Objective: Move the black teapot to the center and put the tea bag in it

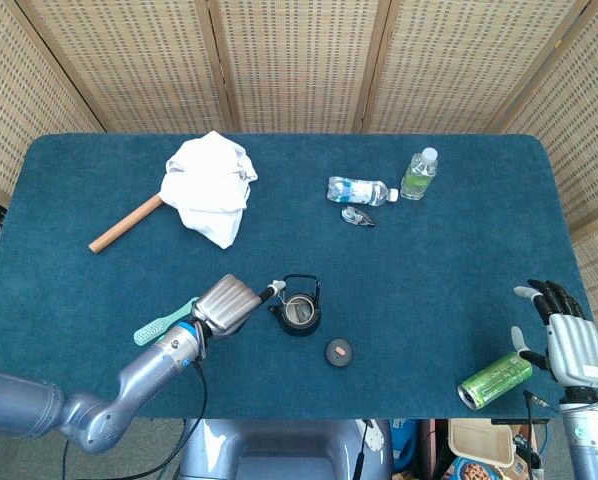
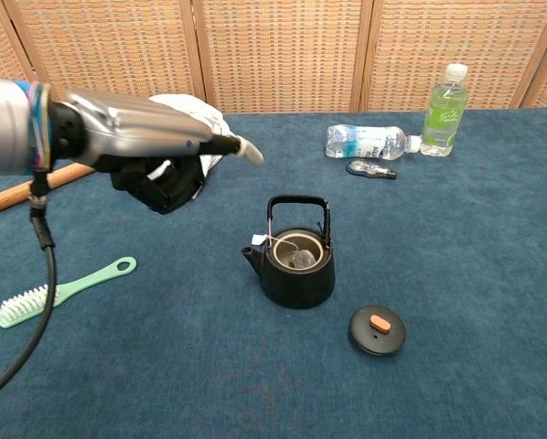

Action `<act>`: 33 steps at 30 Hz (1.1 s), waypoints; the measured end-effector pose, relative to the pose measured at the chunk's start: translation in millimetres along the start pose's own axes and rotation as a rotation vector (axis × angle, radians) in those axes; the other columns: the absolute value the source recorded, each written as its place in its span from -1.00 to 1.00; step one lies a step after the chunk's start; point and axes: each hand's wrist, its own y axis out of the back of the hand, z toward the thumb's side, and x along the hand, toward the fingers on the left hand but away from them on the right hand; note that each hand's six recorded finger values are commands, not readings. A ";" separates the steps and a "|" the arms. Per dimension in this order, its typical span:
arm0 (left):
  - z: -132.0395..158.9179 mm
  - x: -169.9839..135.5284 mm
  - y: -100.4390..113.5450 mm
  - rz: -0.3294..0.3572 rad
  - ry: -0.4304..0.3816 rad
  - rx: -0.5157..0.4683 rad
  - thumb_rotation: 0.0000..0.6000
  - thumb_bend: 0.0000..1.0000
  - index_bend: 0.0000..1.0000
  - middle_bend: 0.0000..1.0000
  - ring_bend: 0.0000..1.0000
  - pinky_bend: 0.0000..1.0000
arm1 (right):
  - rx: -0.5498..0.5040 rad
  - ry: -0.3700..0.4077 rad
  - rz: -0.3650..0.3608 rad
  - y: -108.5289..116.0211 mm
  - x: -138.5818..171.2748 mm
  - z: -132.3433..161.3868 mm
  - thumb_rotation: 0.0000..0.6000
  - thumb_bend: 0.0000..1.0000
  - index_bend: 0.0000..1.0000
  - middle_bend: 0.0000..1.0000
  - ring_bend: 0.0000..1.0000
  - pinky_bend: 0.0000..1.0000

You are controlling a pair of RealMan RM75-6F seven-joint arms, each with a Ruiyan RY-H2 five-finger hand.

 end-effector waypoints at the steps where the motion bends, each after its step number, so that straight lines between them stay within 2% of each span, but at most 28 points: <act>1: -6.2 -5.6 0.4 0.017 0.012 -0.014 1.00 1.00 -1.00 0.22 0.26 0.44 | 0.000 0.000 0.001 -0.3 0.6 -0.1 1.00 0.16 -0.46 -0.54 -0.74 -0.58; 4: -28.4 -25.9 -1.3 0.066 0.060 -0.060 1.00 0.96 -1.00 0.13 0.19 0.43 | -0.002 0.004 0.000 -0.8 1.1 0.4 1.00 0.16 -0.46 -0.54 -0.74 -0.58; 9: -65.6 -63.2 -10.6 0.139 0.166 -0.130 1.00 0.78 -1.00 0.01 0.09 0.40 | -0.003 0.014 -0.001 -1.2 1.5 2.7 1.00 0.16 -0.46 -0.54 -0.74 -0.58; 14: -90.4 -95.1 -20.7 0.207 0.246 -0.180 1.00 0.54 -1.00 -0.18 -0.07 0.33 | -0.002 0.023 0.000 -1.8 0.6 5.4 1.00 0.15 -0.46 -0.54 -0.74 -0.58; 17: -105.2 -115.5 -26.7 0.264 0.303 -0.215 1.00 0.46 -1.00 -0.23 -0.12 0.31 | 0.000 0.026 -0.002 -1.7 1.0 6.4 1.00 0.16 -0.46 -0.54 -0.74 -0.58; 21: -127.8 -148.0 -34.7 0.376 0.405 -0.254 1.00 0.39 -1.00 -0.34 -0.24 0.24 | 0.003 0.029 -0.005 -1.4 0.7 7.3 1.00 0.16 -0.46 -0.54 -0.74 -0.58; 24: -137.1 -170.7 -38.2 0.473 0.449 -0.275 1.00 0.35 -1.00 -0.45 -0.36 0.16 | 0.007 0.033 -0.006 -1.1 -0.2 8.8 1.00 0.16 -0.46 -0.55 -0.74 -0.58; 27: -145.5 -192.3 -45.3 0.548 0.495 -0.308 1.00 0.33 -1.00 -0.60 -0.53 -0.09 | 0.010 0.031 -0.007 -1.3 0.2 9.4 1.00 0.16 -0.46 -0.56 -0.74 -0.58; 28: -147.5 -197.6 -47.9 0.563 0.506 -0.314 1.00 0.31 -1.00 -0.68 -0.61 -0.23 | 0.011 0.030 -0.008 -1.4 0.4 9.5 1.00 0.16 -0.46 -0.56 -0.74 -0.58; 33: -152.9 -218.8 -64.0 0.592 0.551 -0.331 1.00 0.26 -1.00 -0.95 -0.92 -0.76 | 0.009 0.028 -0.006 -3.2 2.8 10.7 1.00 0.16 -0.46 -0.60 -0.78 -0.60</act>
